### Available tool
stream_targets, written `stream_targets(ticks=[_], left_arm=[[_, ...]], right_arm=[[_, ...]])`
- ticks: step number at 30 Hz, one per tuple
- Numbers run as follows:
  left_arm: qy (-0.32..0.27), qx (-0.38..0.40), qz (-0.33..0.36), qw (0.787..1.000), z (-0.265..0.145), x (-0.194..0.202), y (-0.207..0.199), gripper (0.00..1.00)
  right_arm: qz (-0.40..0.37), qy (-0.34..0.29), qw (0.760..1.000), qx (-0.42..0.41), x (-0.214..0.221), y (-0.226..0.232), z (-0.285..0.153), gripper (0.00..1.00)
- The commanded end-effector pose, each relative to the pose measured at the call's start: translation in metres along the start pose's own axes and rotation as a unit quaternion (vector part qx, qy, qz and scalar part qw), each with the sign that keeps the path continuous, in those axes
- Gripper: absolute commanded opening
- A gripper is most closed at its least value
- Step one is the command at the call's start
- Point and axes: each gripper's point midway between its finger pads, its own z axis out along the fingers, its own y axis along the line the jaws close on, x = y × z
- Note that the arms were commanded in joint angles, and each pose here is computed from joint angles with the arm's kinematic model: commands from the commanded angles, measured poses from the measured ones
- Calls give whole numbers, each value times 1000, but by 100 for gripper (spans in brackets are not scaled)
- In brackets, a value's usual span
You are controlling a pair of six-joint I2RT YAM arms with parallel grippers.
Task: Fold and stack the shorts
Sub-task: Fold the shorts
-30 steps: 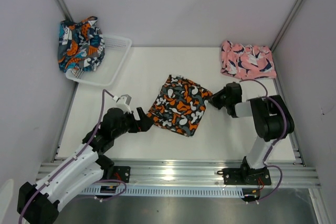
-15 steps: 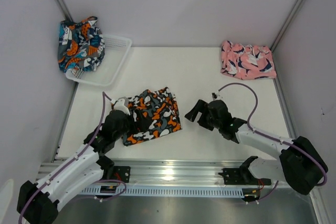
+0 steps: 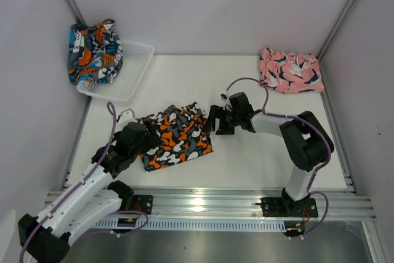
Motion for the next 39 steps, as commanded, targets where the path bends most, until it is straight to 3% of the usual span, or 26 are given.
stream_targets(ticks=[1, 7, 11, 14, 15, 21, 28, 30, 35, 39], left_arm=[[-36, -61, -40, 997, -6, -12, 27, 99], [-11, -83, -63, 994, 11, 20, 47, 99], [-10, -53, -90, 994, 27, 29, 50, 99], [-10, -43, -98, 994, 30, 33, 52, 99], [-10, -47, -98, 994, 32, 35, 55, 99], [-41, 8, -100, 994, 38, 28, 46, 99], [-37, 10, -88, 995, 43, 20, 49, 99], [-16, -17, -91, 996, 49, 25, 59, 99], [-29, -49, -115, 992, 47, 23, 72, 99], [-26, -66, -123, 990, 48, 24, 78, 99]], right_arm=[[-40, 34, 996, -76, 5, 25, 17, 91], [-38, 56, 992, -110, 10, 30, 39, 90], [-59, 66, 992, -95, 10, 34, 51, 87], [-61, 71, 993, -76, 10, 29, 55, 73], [-58, 75, 993, -70, 12, 27, 56, 62], [-55, 64, 995, -50, 7, 22, 56, 39], [-54, 64, 995, -50, 5, 23, 57, 36], [-55, 65, 995, -50, 5, 24, 58, 37], [-61, 60, 995, -49, 2, 24, 58, 37], [-61, 64, 995, -51, 4, 26, 61, 26]])
